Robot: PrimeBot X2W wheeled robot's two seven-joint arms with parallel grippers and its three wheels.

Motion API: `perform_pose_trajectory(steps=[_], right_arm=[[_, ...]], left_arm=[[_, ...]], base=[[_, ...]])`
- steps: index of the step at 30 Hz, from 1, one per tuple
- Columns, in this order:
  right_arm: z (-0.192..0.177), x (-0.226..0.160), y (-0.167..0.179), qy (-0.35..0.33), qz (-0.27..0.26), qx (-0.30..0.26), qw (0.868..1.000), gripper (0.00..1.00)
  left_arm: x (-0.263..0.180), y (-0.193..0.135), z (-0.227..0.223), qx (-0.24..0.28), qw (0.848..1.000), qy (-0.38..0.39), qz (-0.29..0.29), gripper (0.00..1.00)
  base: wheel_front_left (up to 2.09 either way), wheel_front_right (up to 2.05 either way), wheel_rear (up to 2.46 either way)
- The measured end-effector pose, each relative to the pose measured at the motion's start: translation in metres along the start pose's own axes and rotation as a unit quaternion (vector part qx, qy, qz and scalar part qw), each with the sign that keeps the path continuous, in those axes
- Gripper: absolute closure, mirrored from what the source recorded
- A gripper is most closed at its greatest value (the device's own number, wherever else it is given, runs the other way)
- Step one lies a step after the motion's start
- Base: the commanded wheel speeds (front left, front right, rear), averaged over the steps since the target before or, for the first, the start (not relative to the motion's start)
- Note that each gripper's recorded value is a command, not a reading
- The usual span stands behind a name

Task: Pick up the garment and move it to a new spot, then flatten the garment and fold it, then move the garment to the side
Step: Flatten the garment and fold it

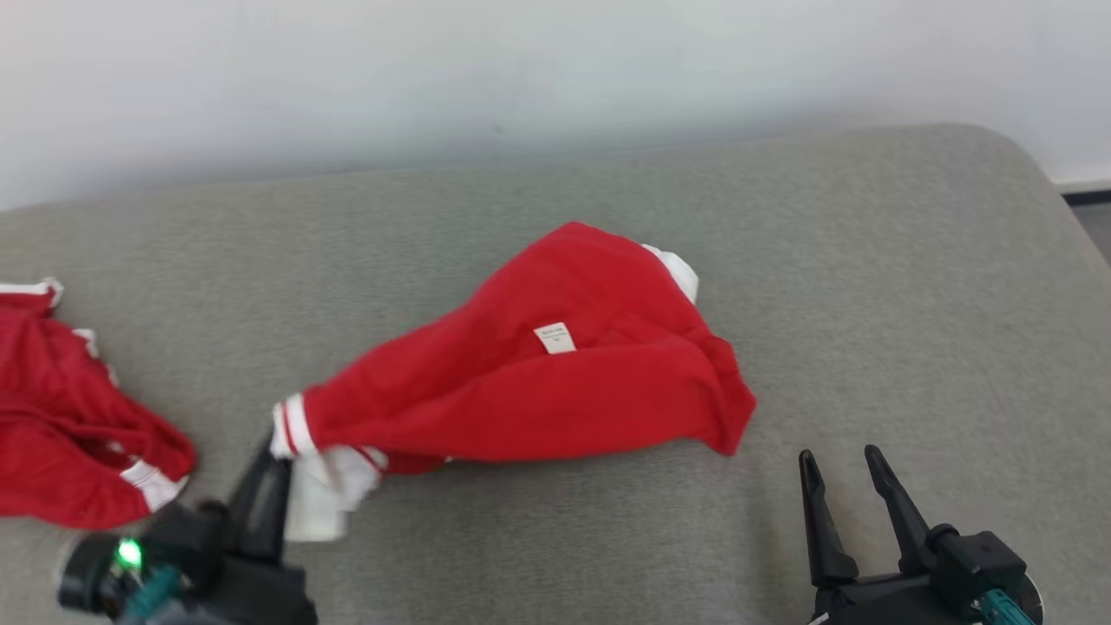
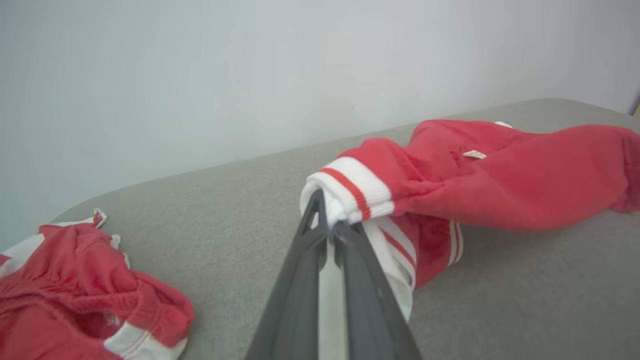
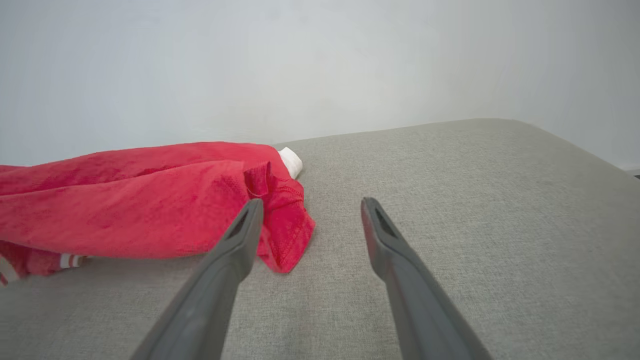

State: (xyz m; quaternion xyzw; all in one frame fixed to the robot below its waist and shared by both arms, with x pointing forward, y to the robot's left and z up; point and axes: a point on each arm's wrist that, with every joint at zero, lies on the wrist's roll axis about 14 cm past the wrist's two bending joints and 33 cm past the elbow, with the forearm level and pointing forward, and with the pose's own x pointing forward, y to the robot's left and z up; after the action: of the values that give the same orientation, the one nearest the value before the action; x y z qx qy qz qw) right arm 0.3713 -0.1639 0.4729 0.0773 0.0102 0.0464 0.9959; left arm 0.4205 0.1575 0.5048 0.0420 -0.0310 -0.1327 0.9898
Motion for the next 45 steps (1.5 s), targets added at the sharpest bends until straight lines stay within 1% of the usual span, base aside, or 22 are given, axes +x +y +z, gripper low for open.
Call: perform_pose_trajectory(steps=[2, 5, 9, 10, 14, 15, 16, 17, 20, 23, 25, 27, 29, 34, 40, 45], right_arm=[[0.001, 0.003, 0.005, -0.001, 0.008, 0.001, 1.0, 0.0], [0.0, 0.005, 0.011, 0.0, 0.018, 0.001, 1.0, 0.0], [-0.002, 0.008, 0.015, 0.003, 0.025, 0.002, 1.0, 0.0], [-0.002, 0.008, 0.015, 0.003, 0.025, 0.002, 1.0, 0.0], [-0.005, 0.009, 0.017, 0.007, 0.027, 0.0, 1.0, 0.0], [-0.005, 0.01, 0.017, 0.006, 0.028, -0.001, 1.0, 0.0], [-0.004, 0.01, 0.018, 0.006, 0.029, -0.002, 1.0, 0.0], [-0.005, 0.01, 0.018, 0.006, 0.029, -0.003, 1.0, 0.0], [-0.004, 0.01, 0.018, 0.005, 0.029, -0.003, 1.0, 0.0], [-0.004, 0.008, 0.017, 0.006, 0.028, -0.003, 1.0, 0.0], [-0.006, 0.007, 0.018, 0.008, 0.03, -0.003, 1.0, 0.0], [-0.006, 0.006, 0.02, 0.009, 0.033, -0.003, 0.999, 0.0], [-0.006, 0.007, 0.024, 0.008, 0.038, -0.003, 0.999, 0.0], [-0.003, 0.009, 0.031, 0.005, 0.049, -0.003, 0.999, 0.0], [-0.003, 0.007, 0.034, 0.005, 0.053, -0.004, 0.999, 0.0], [-0.002, 0.003, 0.03, 0.003, 0.046, -0.005, 0.999, 0.0]], left_arm=[[-0.015, -0.008, -0.01, -0.003, 1.0, 0.016, -0.007, 1.0], [-0.035, -0.031, -0.031, -0.028, 0.998, 0.049, -0.023, 1.0], [-0.06, -0.071, -0.062, -0.072, 0.991, 0.103, -0.052, 1.0], [-0.06, -0.071, -0.062, -0.072, 0.991, 0.103, -0.052, 1.0], [-0.073, -0.114, -0.083, -0.107, 0.98, 0.144, -0.089, 1.0], [-0.077, -0.121, -0.088, -0.115, 0.977, 0.153, -0.095, 0.91], [-0.079, -0.127, -0.091, -0.118, 0.975, 0.16, -0.1, 0.19], [-0.081, -0.132, -0.092, -0.121, 0.973, 0.163, -0.106, 0.0], [-0.077, -0.136, -0.087, -0.13, 0.973, 0.154, -0.108, 0.0], [-0.066, -0.125, -0.064, -0.131, 0.98, 0.113, -0.094, 0.0], [-0.058, -0.11, -0.041, -0.127, 0.986, 0.072, -0.074, 0.0], [-0.055, -0.093, -0.02, -0.133, 0.989, 0.034, -0.046, 0.0], [-0.057, -0.077, -0.003, -0.139, 0.99, 0.004, -0.021, 0.0], [-0.065, -0.032, 0.033, -0.127, 0.989, -0.06, 0.044, 0.0], [-0.079, 0.021, 0.041, -0.106, 0.983, -0.079, 0.124, 0.0], [-0.087, 0.043, 0.035, -0.088, 0.981, -0.07, 0.156, 0.0]], base=[[0.0, 0.0, 0.0], [0.0, 0.0, 0.0], [0.0, 0.0, 0.0], [0.0, 0.0, 0.0], [0.0, 0.0, 0.0], [0.0, 0.0, 0.0], [0.0, 0.0, 0.0], [0.0, 0.0, 0.0], [0.0, 0.0, 0.0], [0.0, 0.0, 0.0], [0.0, 0.0, 0.0], [0.0, 0.0, 0.0], [0.0, 0.0, 0.0], [0.0, 0.0, 0.0], [0.0, 0.0, 0.0], [0.0, 0.0, 0.0]])
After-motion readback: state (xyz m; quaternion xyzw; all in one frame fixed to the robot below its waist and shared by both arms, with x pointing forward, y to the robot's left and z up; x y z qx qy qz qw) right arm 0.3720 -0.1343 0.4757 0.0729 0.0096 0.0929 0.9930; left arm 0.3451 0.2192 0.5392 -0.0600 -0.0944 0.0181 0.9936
